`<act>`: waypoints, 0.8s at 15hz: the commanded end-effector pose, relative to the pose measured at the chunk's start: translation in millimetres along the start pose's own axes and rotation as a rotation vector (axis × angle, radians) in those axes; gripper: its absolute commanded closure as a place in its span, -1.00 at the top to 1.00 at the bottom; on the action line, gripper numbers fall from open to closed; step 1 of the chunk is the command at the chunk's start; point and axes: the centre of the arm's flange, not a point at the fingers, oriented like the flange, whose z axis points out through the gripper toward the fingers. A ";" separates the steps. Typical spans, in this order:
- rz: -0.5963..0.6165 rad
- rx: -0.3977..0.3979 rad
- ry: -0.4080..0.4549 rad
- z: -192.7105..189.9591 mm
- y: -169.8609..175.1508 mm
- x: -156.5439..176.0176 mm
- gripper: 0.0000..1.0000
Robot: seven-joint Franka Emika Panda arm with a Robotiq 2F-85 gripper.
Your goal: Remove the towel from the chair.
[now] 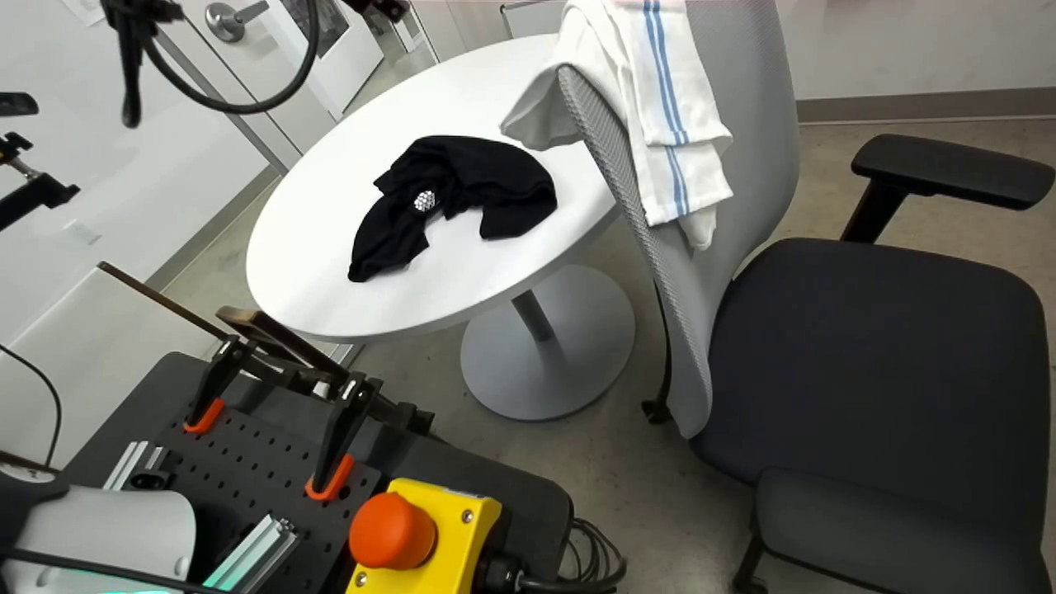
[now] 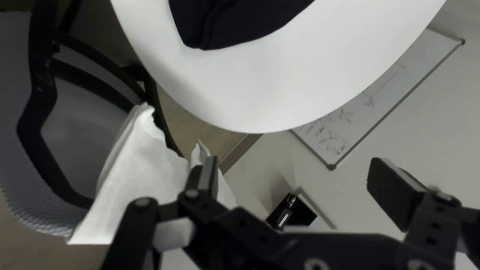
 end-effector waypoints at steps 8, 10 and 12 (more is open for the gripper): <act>0.204 -0.147 0.530 18.4 63.0 53.1 1.00; 0.223 -0.197 0.612 24.4 72.2 54.4 1.00; 0.248 -0.257 0.672 33.2 80.7 51.0 1.00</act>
